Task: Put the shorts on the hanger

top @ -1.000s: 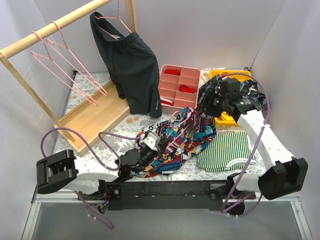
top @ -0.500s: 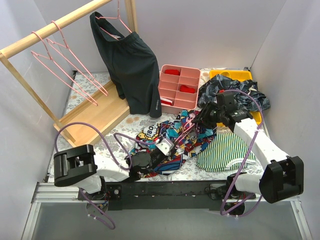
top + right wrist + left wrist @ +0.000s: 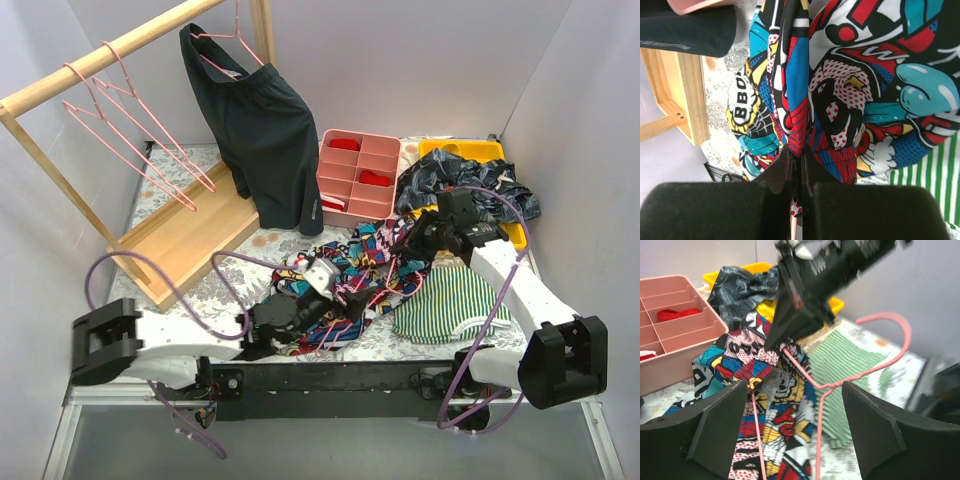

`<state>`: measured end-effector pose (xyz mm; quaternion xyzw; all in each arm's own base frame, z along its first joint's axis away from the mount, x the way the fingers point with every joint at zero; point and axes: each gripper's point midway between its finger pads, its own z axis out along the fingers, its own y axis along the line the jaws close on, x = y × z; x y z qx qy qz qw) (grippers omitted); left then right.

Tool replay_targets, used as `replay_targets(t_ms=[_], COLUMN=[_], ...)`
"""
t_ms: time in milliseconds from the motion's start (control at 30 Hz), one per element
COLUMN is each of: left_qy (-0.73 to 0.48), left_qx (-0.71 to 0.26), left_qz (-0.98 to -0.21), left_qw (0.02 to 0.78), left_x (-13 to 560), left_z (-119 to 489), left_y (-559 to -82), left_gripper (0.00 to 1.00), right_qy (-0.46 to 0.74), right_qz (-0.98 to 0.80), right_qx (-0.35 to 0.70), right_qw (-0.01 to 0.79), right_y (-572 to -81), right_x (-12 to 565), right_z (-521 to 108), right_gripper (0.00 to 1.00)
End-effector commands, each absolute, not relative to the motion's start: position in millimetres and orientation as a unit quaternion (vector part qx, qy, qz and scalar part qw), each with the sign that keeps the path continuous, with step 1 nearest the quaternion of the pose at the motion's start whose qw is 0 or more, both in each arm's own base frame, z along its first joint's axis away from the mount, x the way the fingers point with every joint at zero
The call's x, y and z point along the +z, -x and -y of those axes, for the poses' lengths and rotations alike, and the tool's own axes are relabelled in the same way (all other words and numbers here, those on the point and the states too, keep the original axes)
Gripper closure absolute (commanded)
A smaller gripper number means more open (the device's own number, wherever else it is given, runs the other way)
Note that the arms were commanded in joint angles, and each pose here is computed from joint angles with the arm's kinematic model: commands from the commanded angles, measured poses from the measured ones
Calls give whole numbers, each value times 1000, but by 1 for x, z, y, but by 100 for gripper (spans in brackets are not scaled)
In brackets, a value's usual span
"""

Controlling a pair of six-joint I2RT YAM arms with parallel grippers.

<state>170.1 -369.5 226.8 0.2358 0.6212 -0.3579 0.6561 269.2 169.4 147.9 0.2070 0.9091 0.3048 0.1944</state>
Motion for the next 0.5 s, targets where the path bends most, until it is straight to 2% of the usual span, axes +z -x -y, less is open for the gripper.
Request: replay_targets(t_ms=[0, 33, 67, 133, 167, 267, 300, 467], left_qy=[-168, -151, -170, -162, -183, -195, -200, -207], left_qx=[-384, -382, -337, -318, -258, -209, -202, -150], left_qz=[-691, -699, -739, -778, -821, -875, -883, -912], left_qw=[588, 585, 558, 517, 475, 392, 373, 321], left_x=[224, 229, 200, 188, 150, 115, 110, 92], left_z=[332, 321, 310, 306, 293, 289, 291, 287], left_y=[-159, -161, -162, -161, -159, -149, -145, -139], left_gripper=[26, 26, 26, 27, 28, 34, 39, 42], right_qy=[-199, -203, -201, -202, -201, -198, -199, -204], right_qz=[-909, -912, -912, -911, -911, -910, -910, -908], right_qx=[303, 293, 294, 291, 291, 290, 287, 274], right_qw=[205, 200, 204, 209, 210, 219, 222, 244], right_y=[-263, -260, -260, -258, -256, -252, -251, -246], right_x=[164, 162, 166, 168, 169, 171, 172, 177], right_z=[-162, -158, -158, -155, -155, -152, -150, -141], right_gripper=[99, 99, 99, 99, 99, 99, 99, 99])
